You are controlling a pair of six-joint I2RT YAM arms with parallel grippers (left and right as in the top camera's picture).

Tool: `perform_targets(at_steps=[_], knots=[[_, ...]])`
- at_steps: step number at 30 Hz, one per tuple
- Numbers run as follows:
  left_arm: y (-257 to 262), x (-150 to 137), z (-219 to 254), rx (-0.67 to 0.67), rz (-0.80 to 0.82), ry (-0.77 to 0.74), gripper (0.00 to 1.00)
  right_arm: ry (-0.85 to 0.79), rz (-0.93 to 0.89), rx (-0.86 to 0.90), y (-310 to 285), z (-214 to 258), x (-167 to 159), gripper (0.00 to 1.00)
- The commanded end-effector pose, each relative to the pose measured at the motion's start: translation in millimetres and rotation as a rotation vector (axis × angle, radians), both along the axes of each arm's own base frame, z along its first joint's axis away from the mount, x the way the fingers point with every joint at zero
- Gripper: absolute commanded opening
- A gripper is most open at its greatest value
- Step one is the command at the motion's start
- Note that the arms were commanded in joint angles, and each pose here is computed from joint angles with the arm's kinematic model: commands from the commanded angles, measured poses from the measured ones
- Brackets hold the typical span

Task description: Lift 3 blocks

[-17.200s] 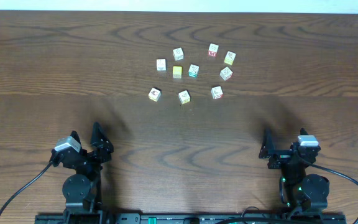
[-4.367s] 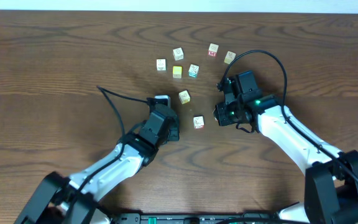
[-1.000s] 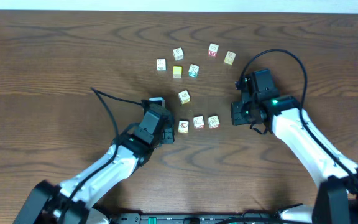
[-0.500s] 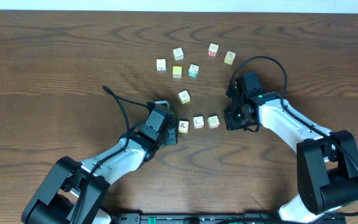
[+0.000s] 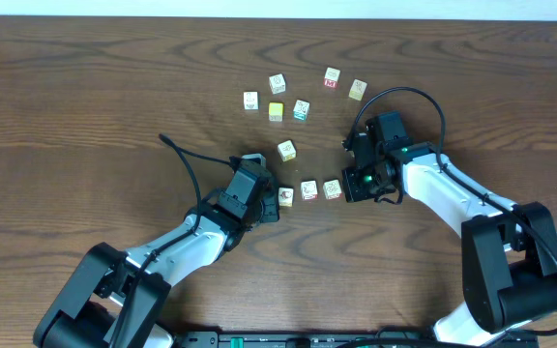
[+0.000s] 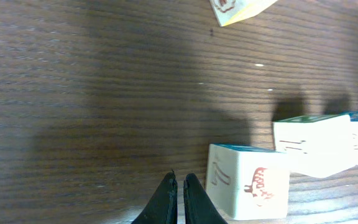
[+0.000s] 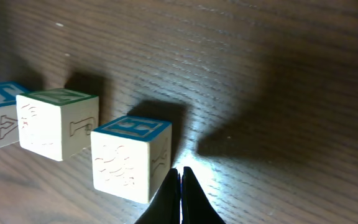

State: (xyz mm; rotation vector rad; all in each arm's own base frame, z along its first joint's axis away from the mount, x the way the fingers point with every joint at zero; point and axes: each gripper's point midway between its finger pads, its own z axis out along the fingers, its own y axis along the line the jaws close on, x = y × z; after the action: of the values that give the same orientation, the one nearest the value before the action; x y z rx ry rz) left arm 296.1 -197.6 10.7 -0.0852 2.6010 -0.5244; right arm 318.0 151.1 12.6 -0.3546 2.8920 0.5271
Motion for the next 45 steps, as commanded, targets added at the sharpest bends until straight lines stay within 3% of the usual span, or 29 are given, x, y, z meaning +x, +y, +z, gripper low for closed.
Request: perform_targets(at_steps=[1, 27, 37, 45], knots=[[-6, 1, 1, -0.034, 0.006, 0.012, 0.07, 0.015, 0.022, 0.036, 7, 1, -2, 0.01], [-22, 0, 7, -0.055, -0.011, -0.026, 0.07, 0.019, 0.084, 0.037, 26, 1, -13, 0.01], [-10, -17, -8, 0.009, -0.016, 0.056, 0.07, 0.037, 0.039, -0.052, 10, -6, -15, 0.01], [-15, -9, -7, -0.011, -0.011, 0.027, 0.07, 0.022, -0.060, -0.089, 3, -7, -5, 0.01]])
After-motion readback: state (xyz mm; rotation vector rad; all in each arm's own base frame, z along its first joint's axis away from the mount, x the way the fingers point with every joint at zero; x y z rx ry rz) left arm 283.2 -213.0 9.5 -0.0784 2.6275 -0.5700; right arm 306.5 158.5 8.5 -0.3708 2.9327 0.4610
